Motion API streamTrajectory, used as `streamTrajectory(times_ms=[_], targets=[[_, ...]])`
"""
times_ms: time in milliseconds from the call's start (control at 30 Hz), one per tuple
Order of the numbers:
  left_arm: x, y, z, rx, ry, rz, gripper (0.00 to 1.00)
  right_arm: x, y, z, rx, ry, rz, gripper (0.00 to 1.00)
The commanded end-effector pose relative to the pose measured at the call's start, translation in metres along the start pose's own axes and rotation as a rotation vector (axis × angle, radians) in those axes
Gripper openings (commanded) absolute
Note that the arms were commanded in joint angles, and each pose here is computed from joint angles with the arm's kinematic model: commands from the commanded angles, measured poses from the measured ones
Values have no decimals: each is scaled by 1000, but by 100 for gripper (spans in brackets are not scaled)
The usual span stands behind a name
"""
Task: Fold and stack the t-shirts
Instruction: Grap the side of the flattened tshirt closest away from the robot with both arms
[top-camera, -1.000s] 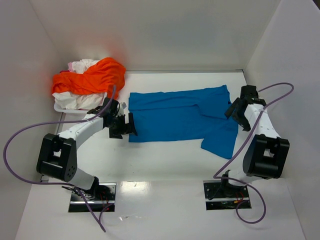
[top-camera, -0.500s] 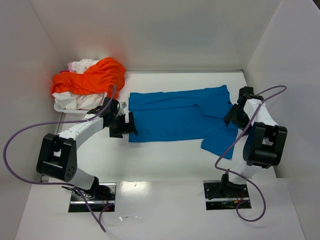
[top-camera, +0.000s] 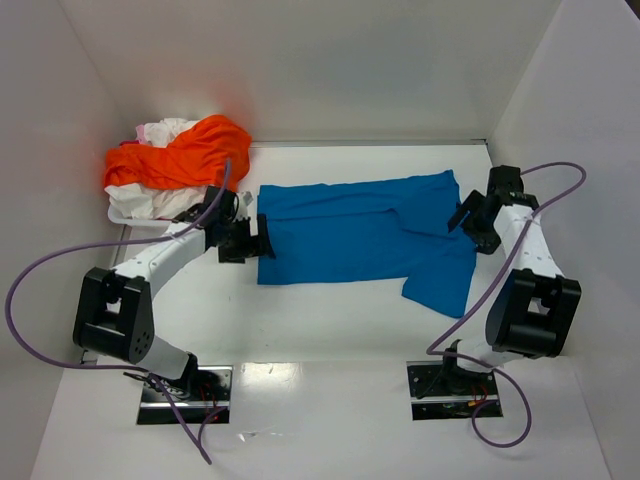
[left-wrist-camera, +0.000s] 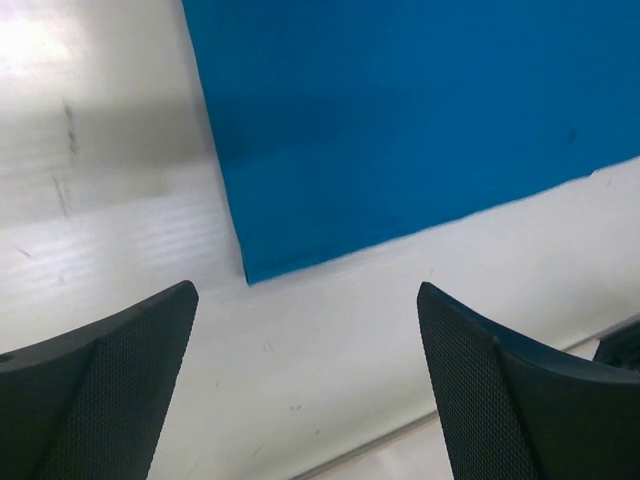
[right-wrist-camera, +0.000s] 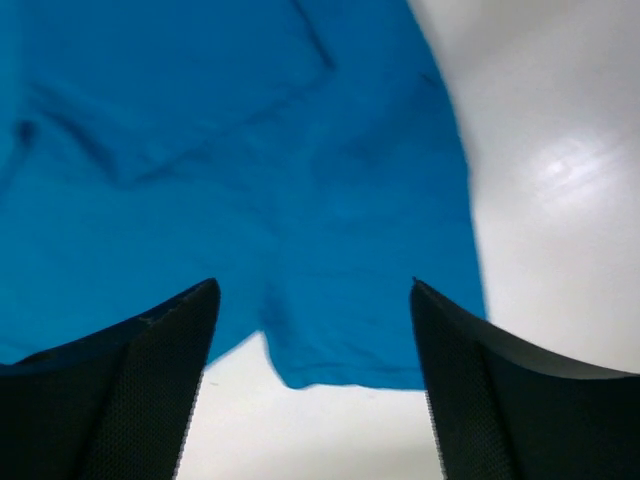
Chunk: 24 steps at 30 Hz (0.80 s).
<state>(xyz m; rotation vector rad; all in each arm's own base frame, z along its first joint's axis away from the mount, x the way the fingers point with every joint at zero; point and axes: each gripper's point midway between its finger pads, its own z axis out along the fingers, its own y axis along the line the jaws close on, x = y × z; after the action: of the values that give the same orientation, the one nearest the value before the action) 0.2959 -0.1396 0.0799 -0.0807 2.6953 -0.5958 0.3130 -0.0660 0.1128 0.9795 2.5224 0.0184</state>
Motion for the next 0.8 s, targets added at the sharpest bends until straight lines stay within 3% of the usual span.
streamTrajectory(times_ms=[0,100,133,200,233,333,367,400,767], targets=[[-63,-14,-17,2,-199,60,98,-43,38,-23,-196,-164,-4,79],[-97,-23,-26,23,-305,94,94,-59,55,-26,-263,-205,-11,65],[-109,-29,-28,35,-340,105,90,-61,58,-23,-276,-207,-13,48],[-130,-35,-24,53,-402,146,79,-67,62,-21,-294,-226,-24,29],[-137,-36,-21,58,-416,151,67,-75,66,-23,-311,-259,-26,15],[-165,-35,-3,42,-449,175,37,-77,70,-10,-313,-244,-27,0],[-170,-33,3,27,-447,171,10,-77,70,-3,-308,-237,-36,0],[-180,-32,15,24,-437,168,1,-83,69,-5,-294,-256,-32,0],[-221,-9,85,-103,-443,103,0,-106,84,-22,-346,-314,-40,7]])
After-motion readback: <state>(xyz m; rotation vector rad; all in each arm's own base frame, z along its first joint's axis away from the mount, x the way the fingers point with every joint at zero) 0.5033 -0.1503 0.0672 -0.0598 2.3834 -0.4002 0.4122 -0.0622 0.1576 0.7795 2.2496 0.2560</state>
